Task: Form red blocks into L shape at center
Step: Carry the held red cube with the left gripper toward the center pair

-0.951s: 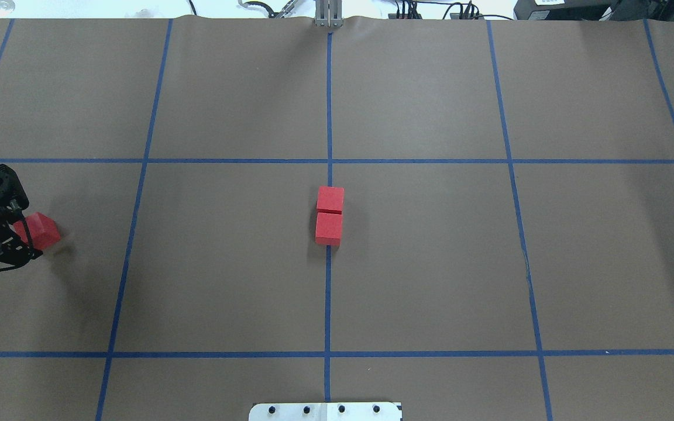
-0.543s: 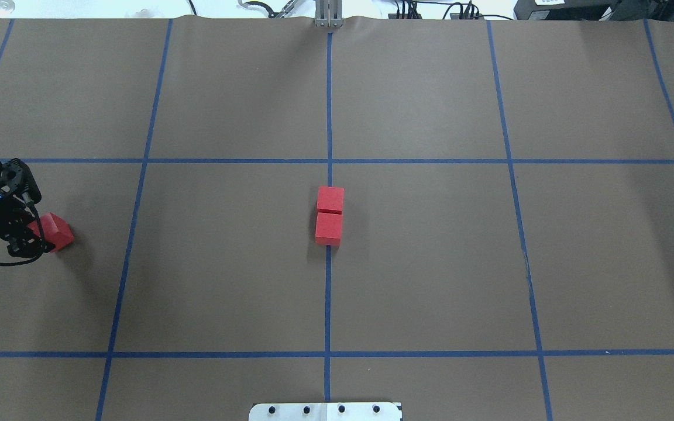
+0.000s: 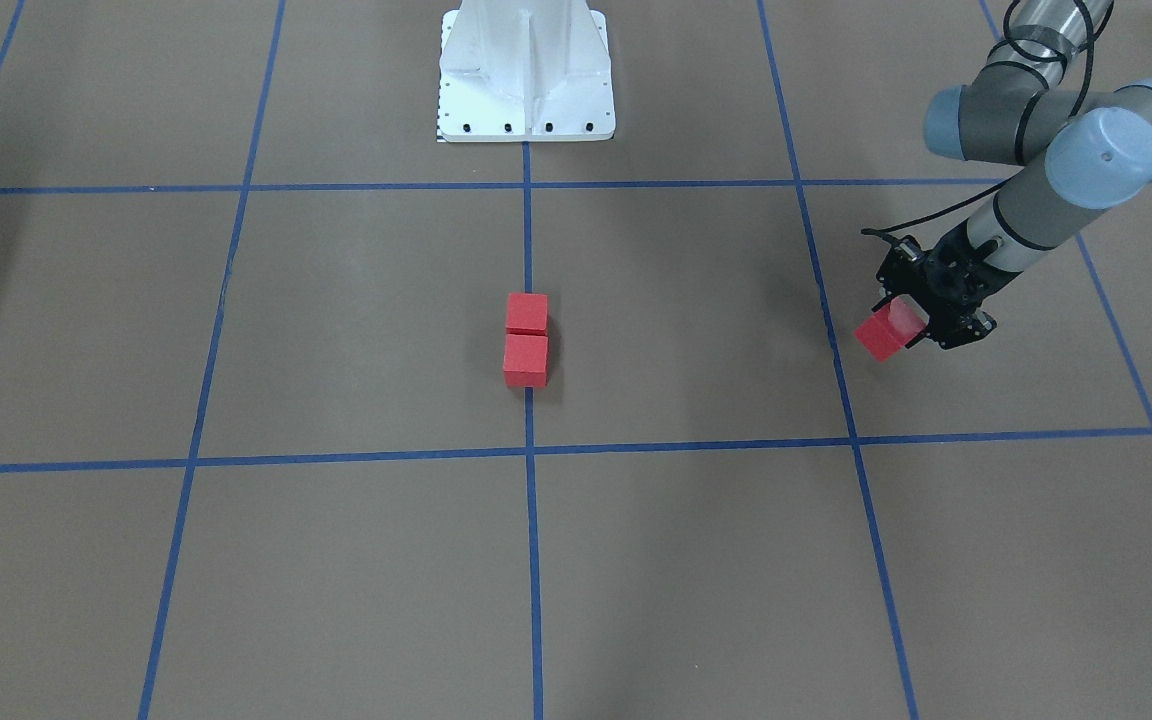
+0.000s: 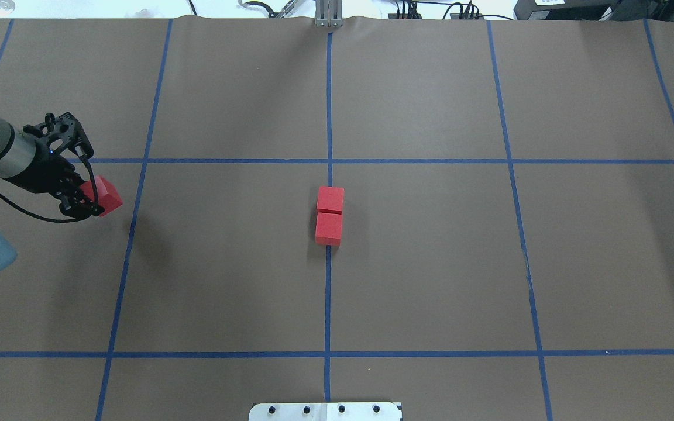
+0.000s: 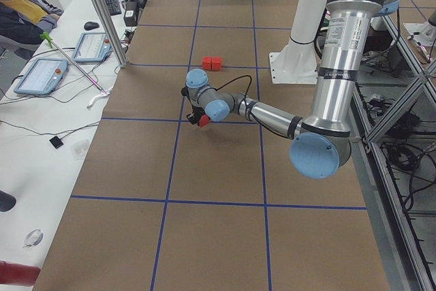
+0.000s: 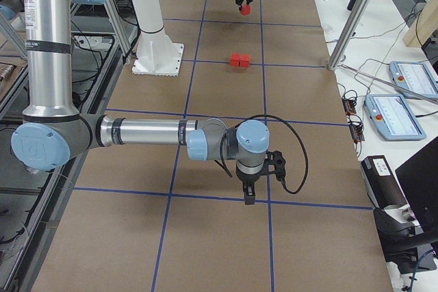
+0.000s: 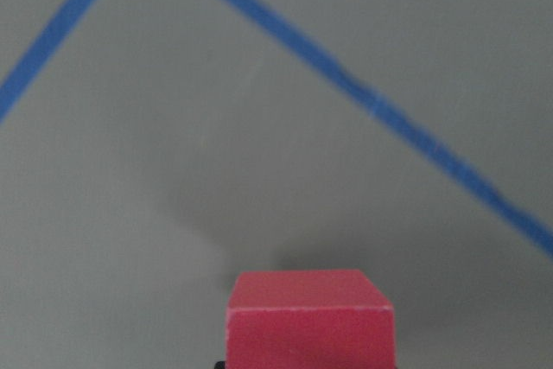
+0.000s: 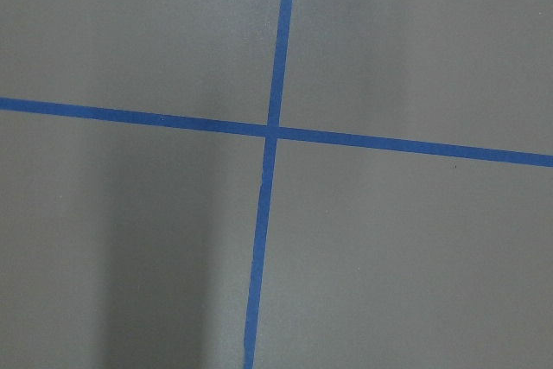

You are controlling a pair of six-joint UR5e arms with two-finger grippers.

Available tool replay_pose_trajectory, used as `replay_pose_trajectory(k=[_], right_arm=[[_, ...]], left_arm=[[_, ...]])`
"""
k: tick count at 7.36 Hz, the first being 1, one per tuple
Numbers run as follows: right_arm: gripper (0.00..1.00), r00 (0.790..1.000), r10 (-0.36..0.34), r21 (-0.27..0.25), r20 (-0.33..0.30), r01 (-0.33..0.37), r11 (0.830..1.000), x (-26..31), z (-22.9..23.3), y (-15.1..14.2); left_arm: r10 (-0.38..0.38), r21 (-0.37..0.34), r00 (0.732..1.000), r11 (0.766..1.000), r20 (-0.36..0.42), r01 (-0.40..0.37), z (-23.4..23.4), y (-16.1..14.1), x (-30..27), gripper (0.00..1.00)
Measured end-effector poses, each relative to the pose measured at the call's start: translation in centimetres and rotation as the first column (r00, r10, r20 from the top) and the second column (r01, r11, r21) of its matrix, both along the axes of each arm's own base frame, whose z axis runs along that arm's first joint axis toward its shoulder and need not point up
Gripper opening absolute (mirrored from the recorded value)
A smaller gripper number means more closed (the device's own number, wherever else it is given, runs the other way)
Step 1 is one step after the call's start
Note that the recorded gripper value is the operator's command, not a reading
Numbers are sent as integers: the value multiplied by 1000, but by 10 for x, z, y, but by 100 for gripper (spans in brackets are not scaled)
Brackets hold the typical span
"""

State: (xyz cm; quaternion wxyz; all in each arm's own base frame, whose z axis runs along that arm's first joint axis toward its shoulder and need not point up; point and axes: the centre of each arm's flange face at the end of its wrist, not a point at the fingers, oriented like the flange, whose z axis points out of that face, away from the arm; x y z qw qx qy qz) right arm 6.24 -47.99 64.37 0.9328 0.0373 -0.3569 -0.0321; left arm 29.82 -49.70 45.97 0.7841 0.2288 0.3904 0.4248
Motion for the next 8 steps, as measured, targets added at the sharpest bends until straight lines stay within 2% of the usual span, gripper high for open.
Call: replay_pose_trajectory(k=[1,2,3,5,7,8], right_arm=[[99,1000,1,-1,-1,-1,1000,0,0,0],[99,1000,1,-2,-1,-1,1000,0,0,0],[99,1000,1,-4,-2,-1,1000,0,1,0],[99,1000,0,-13,-2,0,1000,0,6,3],[99,1000,-1,-28,-6,1,1000,1,15,8],[99,1000,-3,-29,-29,2,1000,3,18,10]], left_arm=[[41,75,999,996,1,-41,-23,-12,8,0],[99,162,995,982,13,-100,-46,-25,14,0],[130,209,991,969,23,-132,-67,-34,18,0],[166,262,986,951,25,-166,-103,-41,38,0],[186,335,982,924,28,-184,-147,-32,80,0],[194,363,980,912,34,-193,-161,-26,98,0]])
